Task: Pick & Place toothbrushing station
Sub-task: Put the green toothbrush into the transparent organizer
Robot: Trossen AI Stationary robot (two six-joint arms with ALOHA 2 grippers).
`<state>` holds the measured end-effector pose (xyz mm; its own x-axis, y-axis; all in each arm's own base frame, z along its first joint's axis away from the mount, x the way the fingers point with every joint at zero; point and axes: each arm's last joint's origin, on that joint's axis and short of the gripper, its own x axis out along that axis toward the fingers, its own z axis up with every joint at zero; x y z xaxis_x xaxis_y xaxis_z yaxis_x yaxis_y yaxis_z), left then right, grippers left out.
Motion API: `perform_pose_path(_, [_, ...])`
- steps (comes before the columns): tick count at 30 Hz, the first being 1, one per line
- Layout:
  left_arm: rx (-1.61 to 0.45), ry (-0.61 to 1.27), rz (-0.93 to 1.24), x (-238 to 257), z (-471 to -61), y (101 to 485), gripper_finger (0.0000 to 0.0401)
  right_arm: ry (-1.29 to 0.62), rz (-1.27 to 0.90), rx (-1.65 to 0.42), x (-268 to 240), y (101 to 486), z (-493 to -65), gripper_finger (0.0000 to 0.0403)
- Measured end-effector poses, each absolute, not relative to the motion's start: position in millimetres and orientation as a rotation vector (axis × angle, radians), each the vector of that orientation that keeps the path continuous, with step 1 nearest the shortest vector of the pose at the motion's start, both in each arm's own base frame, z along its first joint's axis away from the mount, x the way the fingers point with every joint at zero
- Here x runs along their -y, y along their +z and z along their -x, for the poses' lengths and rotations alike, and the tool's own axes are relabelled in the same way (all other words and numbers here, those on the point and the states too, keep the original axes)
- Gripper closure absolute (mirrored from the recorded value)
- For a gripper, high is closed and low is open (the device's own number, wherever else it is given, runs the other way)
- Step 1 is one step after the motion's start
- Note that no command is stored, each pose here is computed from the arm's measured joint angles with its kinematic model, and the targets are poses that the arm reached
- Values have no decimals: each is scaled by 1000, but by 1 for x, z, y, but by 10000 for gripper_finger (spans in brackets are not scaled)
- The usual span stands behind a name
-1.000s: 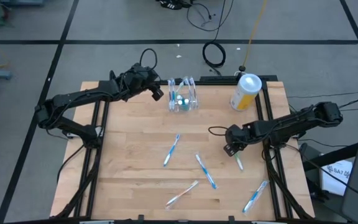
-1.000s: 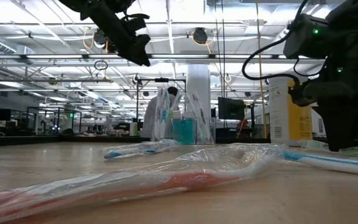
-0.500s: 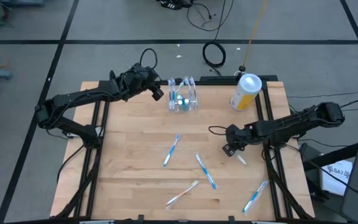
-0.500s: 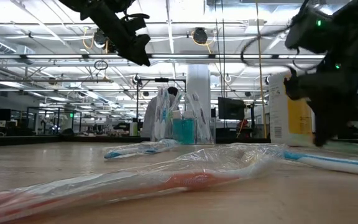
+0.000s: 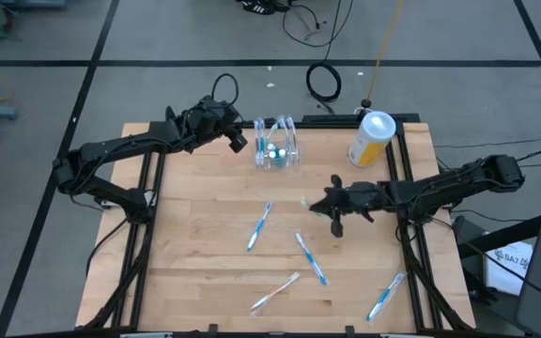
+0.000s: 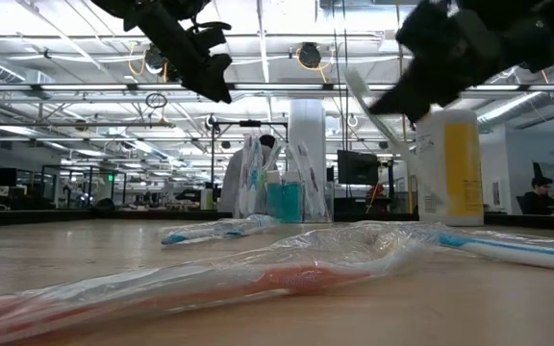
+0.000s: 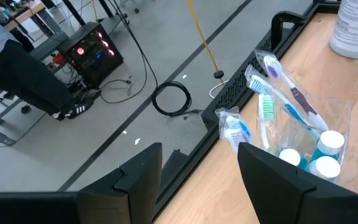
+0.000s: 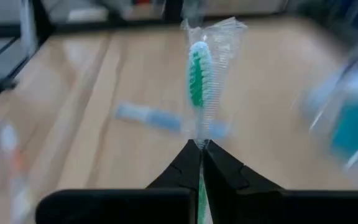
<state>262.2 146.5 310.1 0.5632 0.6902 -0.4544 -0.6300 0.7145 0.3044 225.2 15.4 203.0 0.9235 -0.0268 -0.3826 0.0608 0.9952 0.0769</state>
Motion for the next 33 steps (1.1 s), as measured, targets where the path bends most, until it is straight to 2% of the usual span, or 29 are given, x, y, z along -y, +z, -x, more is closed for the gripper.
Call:
perform_pose_path(9, [-603, 776, -110, -146, -261, 308, 183, -318, 142, -99, 8, 226, -239, 401])
perform_pose_path(16, [-598, 739, -99, -145, -262, 308, 183, -501, 178, 176, 46, 239, -248, 400])
perform_pose_path(28, [-594, 714, -94, -145, -263, 308, 183, -639, 174, 246, 105, 200, -257, 401])
perform_pose_path(33, [-594, 708, -93, -145, -263, 308, 183, -683, 78, 227, 124, 185, -258, 402])
